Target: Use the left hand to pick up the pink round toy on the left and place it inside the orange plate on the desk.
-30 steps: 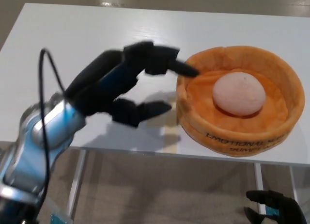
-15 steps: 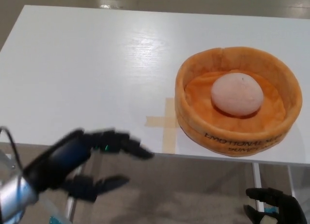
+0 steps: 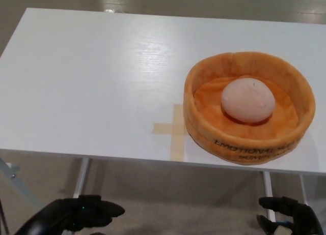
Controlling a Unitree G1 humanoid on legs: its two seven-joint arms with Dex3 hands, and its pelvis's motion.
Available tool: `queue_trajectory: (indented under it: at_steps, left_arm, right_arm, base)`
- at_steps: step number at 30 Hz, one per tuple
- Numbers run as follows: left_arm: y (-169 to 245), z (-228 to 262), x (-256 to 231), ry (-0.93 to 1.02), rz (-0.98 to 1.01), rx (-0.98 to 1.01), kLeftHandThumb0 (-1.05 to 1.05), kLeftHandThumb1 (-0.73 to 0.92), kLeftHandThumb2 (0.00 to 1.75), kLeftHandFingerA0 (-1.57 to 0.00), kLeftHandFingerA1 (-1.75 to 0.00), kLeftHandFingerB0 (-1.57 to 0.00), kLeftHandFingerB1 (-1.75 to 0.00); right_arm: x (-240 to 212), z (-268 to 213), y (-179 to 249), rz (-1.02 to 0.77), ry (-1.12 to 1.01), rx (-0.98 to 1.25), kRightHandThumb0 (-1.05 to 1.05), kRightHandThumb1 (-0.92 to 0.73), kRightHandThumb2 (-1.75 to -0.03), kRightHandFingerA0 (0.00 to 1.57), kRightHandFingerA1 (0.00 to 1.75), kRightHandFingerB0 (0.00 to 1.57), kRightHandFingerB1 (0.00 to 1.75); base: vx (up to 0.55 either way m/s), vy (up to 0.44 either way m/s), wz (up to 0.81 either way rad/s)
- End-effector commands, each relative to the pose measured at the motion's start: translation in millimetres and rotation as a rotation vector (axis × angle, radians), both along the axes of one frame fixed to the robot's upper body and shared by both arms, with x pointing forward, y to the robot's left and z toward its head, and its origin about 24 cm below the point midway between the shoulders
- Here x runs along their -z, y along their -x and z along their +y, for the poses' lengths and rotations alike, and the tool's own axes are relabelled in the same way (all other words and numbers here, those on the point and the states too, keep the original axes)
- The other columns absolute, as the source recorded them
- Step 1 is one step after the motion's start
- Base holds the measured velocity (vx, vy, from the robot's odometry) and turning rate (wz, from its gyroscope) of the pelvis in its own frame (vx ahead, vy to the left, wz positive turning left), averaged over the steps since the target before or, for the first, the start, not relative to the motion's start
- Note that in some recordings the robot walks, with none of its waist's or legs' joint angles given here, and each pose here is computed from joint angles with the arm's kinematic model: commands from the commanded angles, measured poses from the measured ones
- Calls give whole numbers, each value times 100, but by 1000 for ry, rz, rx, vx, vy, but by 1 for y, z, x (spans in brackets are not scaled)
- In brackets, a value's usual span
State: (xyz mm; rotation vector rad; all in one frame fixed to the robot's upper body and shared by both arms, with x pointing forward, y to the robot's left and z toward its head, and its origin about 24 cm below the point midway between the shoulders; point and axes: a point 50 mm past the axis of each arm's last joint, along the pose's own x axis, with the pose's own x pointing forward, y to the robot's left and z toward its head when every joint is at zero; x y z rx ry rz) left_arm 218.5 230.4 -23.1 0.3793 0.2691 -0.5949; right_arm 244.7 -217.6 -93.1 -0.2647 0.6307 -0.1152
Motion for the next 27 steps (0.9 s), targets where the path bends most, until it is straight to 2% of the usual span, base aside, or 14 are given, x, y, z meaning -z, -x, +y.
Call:
queue_trajectory:
  at_steps: [1,5,6,9,17,20,21,27]
  left_arm:
    - [4,7,59,-251,132,-300,7,73,76,-42,-39,-52,-40]
    - [4,10,67,-272,162,-396,7,71,76,-42,-38,-52,-40]
    - [3,12,67,-280,172,-423,6,72,74,-36,-37,-49,-40]
    - [1,17,69,-295,196,-475,7,71,75,-34,-38,-47,-39]
    - [2,21,71,-289,211,-508,-2,66,65,-35,-38,-37,-34]
    - [3,21,72,-290,209,-510,-3,65,64,-35,-39,-36,-33]
    - [3,21,72,-283,212,-516,-9,63,60,-35,-38,-38,-33]
    - [3,21,72,-284,203,-527,-14,60,62,-38,-41,-37,-34]
  right_arm:
    - [6,-5,9,36,2,13,-33,-59,-57,57,57,63,51]
    - [7,-5,10,50,14,3,-33,-60,-57,58,56,62,50]
    - [7,-5,10,45,11,6,-33,-58,-56,59,59,63,52]
    - [6,-4,10,33,5,9,-34,-58,-57,58,58,63,52]
    - [5,-4,8,31,-10,18,-33,-59,-56,57,57,62,51]
    - [5,-5,8,33,-6,15,-33,-59,-57,57,56,62,51]
    - [6,-5,9,36,-6,14,-34,-60,-56,57,55,62,49]
    - [5,-5,9,31,-2,17,-32,-59,-57,58,56,63,50]
  base:
    - [0,0,0]
    - [0,0,0]
    - [0,0,0]
    - [0,0,0]
    - [0,0,0]
    - [0,0,0]
    - [0,0,0]
    - [0,0,0]
